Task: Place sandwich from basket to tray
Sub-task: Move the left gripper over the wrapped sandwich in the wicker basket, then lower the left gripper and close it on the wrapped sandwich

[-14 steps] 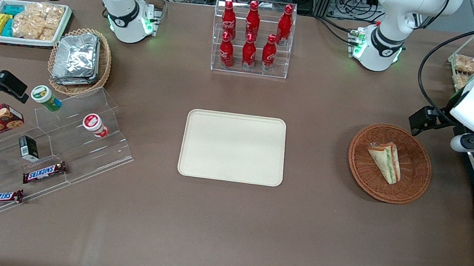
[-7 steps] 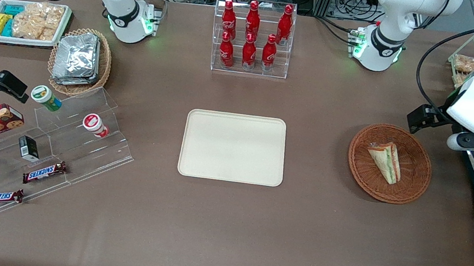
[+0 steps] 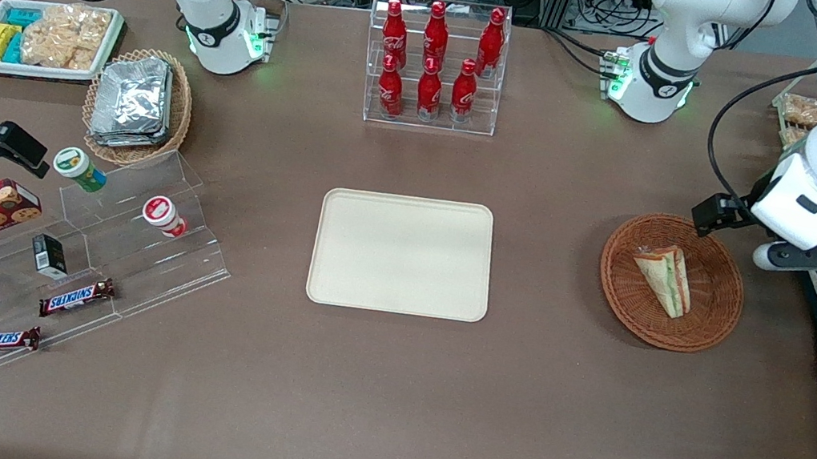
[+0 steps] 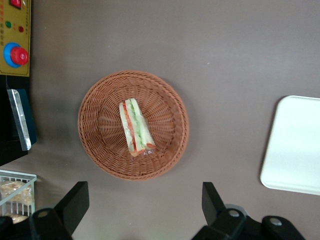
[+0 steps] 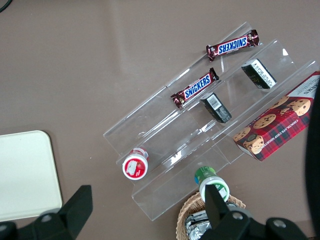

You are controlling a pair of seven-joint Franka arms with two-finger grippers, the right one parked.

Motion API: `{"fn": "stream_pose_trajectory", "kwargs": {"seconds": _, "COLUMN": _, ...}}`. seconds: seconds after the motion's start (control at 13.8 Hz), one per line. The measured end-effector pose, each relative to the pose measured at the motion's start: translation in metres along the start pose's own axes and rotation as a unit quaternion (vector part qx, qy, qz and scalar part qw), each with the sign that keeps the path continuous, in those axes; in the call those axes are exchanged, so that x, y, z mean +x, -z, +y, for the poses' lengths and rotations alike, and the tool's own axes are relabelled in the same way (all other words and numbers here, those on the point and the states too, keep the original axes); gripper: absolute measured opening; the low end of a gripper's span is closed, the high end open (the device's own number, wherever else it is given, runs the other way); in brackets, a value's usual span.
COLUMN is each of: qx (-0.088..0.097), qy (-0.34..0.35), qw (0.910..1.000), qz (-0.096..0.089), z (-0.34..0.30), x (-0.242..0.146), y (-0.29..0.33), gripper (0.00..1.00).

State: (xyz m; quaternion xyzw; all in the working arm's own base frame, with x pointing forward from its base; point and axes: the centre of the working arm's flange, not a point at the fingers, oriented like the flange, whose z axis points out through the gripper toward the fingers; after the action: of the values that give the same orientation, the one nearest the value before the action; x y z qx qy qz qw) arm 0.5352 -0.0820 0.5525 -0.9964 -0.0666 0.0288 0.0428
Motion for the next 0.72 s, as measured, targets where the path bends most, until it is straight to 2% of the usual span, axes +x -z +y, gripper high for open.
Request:
{"fn": "stream_pose_trajectory", "kwargs": {"seconds": 0.29, "qx": -0.001, "qy": 0.058, "qw": 0.9983, "qz": 0.001, "z": -0.031, "x": -0.010, "y": -0.068, "gripper": 1.00}}
{"fn": "stream_pose_trajectory", "kwargs": {"seconds": 0.58, "qx": -0.015, "qy": 0.111, "qw": 0.9933, "qz": 0.031, "z": -0.027, "x": -0.027, "y": -0.152, "gripper": 1.00}}
{"fn": "stream_pose_trajectory", "kwargs": {"seconds": 0.72, "qx": -0.029, "qy": 0.125, "qw": 0.9903, "qz": 0.054, "z": -0.033, "x": -0.034, "y": -0.197, "gripper": 1.00}}
